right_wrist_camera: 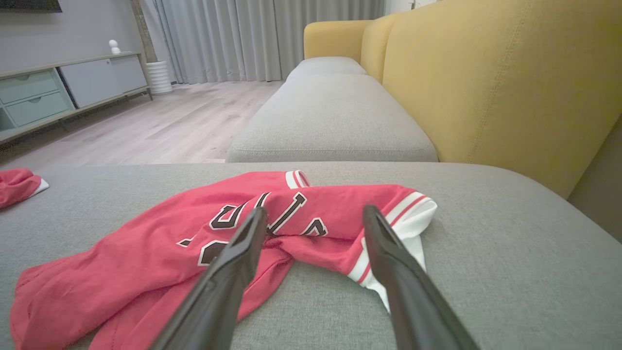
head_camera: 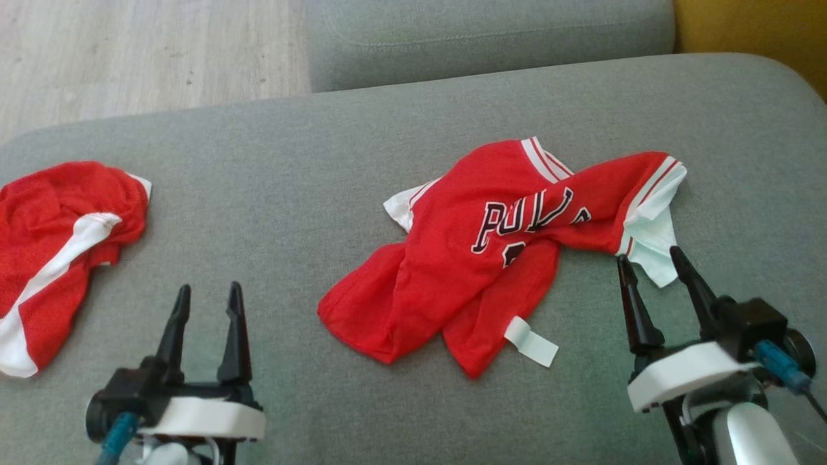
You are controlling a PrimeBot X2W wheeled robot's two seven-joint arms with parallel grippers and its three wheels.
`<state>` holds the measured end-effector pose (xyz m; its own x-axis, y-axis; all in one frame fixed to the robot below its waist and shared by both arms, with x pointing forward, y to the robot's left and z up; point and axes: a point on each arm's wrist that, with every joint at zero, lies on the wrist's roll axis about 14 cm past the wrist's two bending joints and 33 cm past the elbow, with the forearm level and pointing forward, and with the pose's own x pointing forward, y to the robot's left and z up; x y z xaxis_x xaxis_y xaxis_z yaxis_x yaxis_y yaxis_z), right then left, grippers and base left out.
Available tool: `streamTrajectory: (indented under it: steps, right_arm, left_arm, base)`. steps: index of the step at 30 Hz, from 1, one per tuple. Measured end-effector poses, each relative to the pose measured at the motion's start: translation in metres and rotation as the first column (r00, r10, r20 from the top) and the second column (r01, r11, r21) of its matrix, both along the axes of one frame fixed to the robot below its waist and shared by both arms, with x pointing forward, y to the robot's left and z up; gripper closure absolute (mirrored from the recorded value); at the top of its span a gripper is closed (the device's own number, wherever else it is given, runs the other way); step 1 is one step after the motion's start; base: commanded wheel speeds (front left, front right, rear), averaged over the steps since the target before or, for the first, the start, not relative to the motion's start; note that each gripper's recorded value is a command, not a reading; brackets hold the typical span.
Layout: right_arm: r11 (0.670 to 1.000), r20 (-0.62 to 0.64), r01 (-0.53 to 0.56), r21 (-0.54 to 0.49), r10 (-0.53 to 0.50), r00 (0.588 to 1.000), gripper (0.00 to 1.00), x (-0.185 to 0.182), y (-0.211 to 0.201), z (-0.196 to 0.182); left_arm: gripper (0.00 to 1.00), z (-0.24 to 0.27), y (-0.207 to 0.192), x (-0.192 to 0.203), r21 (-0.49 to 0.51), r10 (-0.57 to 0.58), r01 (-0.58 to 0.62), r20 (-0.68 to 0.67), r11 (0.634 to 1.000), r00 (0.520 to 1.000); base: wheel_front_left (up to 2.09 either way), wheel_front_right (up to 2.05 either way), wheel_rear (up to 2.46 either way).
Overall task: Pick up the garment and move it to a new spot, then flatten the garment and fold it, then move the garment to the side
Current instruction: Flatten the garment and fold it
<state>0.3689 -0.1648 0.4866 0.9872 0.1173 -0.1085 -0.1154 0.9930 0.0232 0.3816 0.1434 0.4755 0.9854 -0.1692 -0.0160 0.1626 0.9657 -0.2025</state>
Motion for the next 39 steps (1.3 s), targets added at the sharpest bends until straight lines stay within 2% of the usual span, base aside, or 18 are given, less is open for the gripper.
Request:
streamTrajectory:
  steps: [4,7,11,14,17,23,26,27,28,30,33,36,39]
  right_arm:
    - [1.0,-0.022,0.007,0.014,-0.006,1.0,0.0,-0.002,0.0,-0.003]
    - [1.0,-0.019,0.007,0.019,-0.007,1.0,0.0,0.0,0.0,-0.002]
    - [1.0,-0.043,0.002,0.031,-0.001,0.999,0.0,0.001,0.003,-0.008]
    - [0.999,-0.06,0.0,0.05,0.003,0.998,0.0,0.001,0.005,-0.014]
    - [0.998,-0.073,0.006,0.058,-0.002,0.997,0.0,0.001,0.004,-0.018]
    - [0.997,-0.08,0.02,0.072,-0.015,0.997,0.0,0.004,0.0,-0.022]
    - [0.997,-0.086,0.03,0.076,-0.024,0.996,0.0,0.003,-0.002,-0.024]
    - [0.996,-0.085,0.033,0.079,-0.026,0.996,0.0,0.003,-0.003,-0.024]
    - [0.996,-0.084,0.033,0.079,-0.027,0.996,0.0,0.004,-0.003,-0.023]
    - [0.996,-0.078,0.032,0.079,-0.026,0.997,0.0,0.006,-0.003,-0.022]
    - [0.996,-0.07,0.026,0.088,-0.02,0.997,0.0,0.008,-0.001,-0.02]
    - [0.996,-0.064,0.011,0.092,-0.005,0.998,0.0,0.01,0.004,-0.018]
    - [0.995,-0.064,0.001,0.104,0.005,0.998,0.0,0.012,0.008,-0.018]
  left_arm:
    - [0.0,-0.011,-0.015,-0.004,0.016,-0.05,0.05,-0.03,0.999,0.998]
    - [0.0,-0.025,-0.044,-0.01,0.03,-0.15,0.153,-0.086,0.988,0.985]
    - [0.0,-0.05,-0.085,-0.019,0.047,-0.291,0.304,-0.19,0.951,0.938]
    - [0.0,-0.063,-0.103,-0.017,0.047,-0.34,0.362,-0.247,0.931,0.907]
    - [0.0,-0.077,-0.107,-0.011,0.071,-0.341,0.378,-0.305,0.923,0.889]
    - [0.0,-0.108,-0.095,-0.001,0.171,-0.244,0.341,-0.422,0.924,0.873]
    - [0.0,-0.114,-0.1,0.003,0.181,-0.244,0.36,-0.463,0.915,0.852]
    - [0.68,-0.115,-0.102,0.005,0.181,-0.252,0.374,-0.474,0.91,0.844]
    - [1.0,-0.114,-0.103,0.007,0.179,-0.256,0.379,-0.478,0.908,0.84]
    - [1.0,-0.11,-0.106,0.011,0.156,-0.264,0.373,-0.469,0.915,0.843]
    - [1.0,-0.099,-0.104,0.013,0.081,-0.252,0.314,-0.425,0.946,0.87]
    - [1.0,-0.07,-0.097,0.026,-0.005,-0.227,0.238,-0.32,0.971,0.92]
    - [1.0,-0.032,-0.089,0.048,-0.057,-0.218,0.211,-0.201,0.976,0.955]
  base:
    - [0.0,0.0,0.0]
    - [0.0,0.0,0.0]
    - [0.0,0.0,0.0]
    - [0.0,0.0,0.0]
    - [0.0,0.0,0.0]
    - [0.0,0.0,0.0]
    - [0.0,0.0,0.0]
    - [0.0,0.0,0.0]
    - [0.0,0.0,0.0]
    - [0.0,0.0,0.0]
    - [0.0,0.0,0.0]
    - [0.0,0.0,0.0]
    - [0.0,0.0,0.0]
